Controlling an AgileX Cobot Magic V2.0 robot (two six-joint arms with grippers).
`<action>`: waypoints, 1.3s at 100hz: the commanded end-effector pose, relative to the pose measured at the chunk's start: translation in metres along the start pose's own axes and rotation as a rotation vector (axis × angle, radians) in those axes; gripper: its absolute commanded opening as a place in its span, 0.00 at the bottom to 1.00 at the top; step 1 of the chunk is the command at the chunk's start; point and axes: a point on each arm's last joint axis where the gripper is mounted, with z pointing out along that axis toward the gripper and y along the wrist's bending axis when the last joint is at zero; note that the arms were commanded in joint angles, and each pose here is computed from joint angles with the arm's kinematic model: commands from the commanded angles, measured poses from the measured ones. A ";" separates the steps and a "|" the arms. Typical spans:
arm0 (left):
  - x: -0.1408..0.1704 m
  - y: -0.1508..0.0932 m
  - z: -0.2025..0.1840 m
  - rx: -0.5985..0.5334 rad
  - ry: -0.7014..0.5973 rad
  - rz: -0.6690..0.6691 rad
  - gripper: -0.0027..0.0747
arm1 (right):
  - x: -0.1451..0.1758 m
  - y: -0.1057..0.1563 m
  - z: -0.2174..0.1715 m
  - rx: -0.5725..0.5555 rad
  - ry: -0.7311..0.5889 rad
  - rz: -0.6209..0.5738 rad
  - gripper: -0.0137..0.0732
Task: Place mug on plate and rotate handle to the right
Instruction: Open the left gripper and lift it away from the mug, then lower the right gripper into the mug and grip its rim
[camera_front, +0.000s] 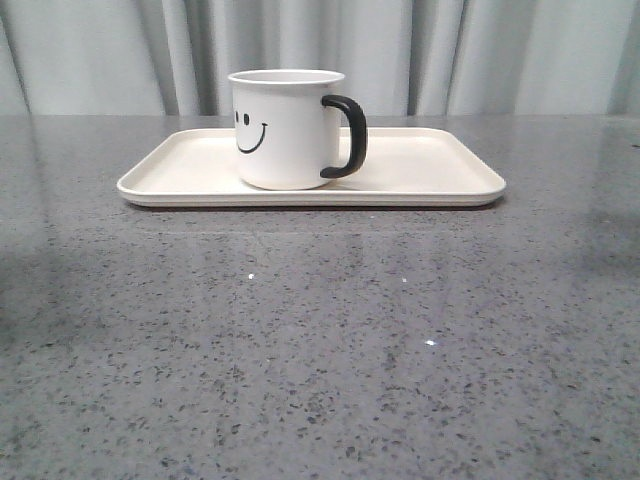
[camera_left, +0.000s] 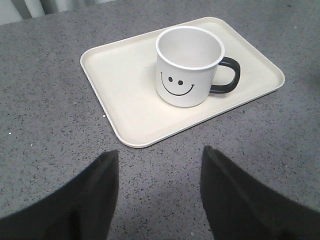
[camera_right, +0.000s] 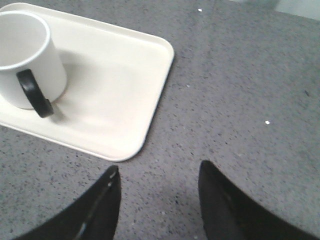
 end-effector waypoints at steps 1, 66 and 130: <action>-0.014 -0.003 -0.008 0.015 -0.102 -0.002 0.51 | -0.027 0.009 0.001 -0.032 -0.085 -0.031 0.60; -0.013 -0.003 -0.008 0.015 -0.091 -0.002 0.51 | -0.097 0.069 0.088 -0.181 0.062 -0.076 0.63; -0.012 -0.003 -0.008 0.015 -0.086 -0.002 0.51 | -0.117 0.087 0.161 -0.220 0.147 -0.039 0.63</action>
